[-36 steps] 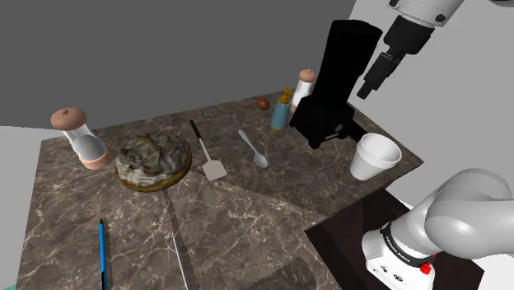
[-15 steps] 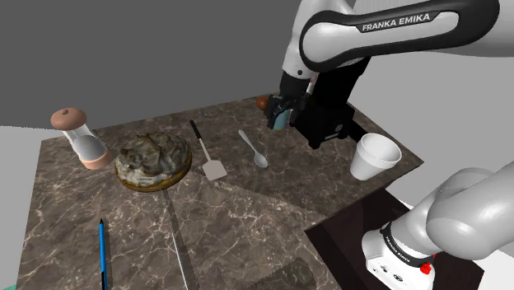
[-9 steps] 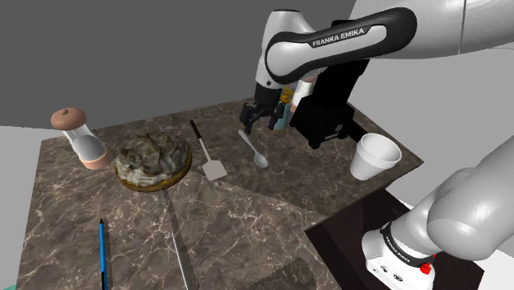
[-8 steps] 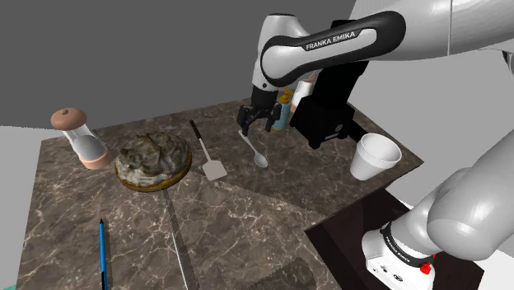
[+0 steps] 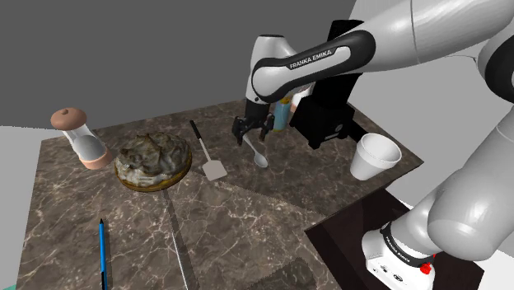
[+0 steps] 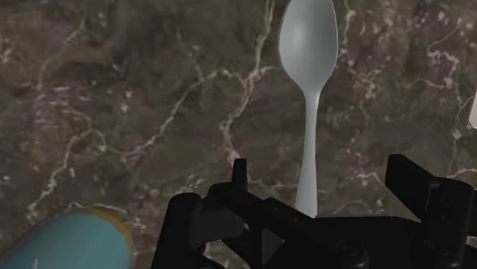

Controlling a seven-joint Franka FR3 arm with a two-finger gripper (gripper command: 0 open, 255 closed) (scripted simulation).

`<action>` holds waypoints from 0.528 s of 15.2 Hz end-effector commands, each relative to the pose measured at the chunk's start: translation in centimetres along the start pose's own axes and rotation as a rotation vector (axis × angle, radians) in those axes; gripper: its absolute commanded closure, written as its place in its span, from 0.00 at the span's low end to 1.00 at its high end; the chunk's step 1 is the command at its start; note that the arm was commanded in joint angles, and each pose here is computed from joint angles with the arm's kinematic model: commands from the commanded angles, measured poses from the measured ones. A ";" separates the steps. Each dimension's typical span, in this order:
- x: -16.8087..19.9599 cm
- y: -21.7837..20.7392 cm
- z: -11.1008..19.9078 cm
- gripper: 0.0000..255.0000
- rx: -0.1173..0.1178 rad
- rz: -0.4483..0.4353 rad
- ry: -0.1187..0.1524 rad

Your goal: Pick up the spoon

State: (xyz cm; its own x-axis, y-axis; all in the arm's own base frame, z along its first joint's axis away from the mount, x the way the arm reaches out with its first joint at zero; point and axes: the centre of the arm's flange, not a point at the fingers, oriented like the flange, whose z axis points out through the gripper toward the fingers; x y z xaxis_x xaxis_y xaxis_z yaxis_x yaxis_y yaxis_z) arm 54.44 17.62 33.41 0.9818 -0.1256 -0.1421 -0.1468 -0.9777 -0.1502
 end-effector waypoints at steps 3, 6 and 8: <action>0.0 0.0 0.8 1.00 0.000 0.000 0.000; 0.0 0.0 0.8 1.00 0.000 0.000 0.000; 0.0 0.1 0.9 1.00 0.000 0.000 0.000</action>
State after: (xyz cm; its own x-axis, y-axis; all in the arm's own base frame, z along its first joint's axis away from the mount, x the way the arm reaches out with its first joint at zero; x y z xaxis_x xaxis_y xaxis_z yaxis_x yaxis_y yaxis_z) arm 54.47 17.50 32.69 0.9821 -0.1288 -0.1378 -0.1493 -0.9773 -0.1505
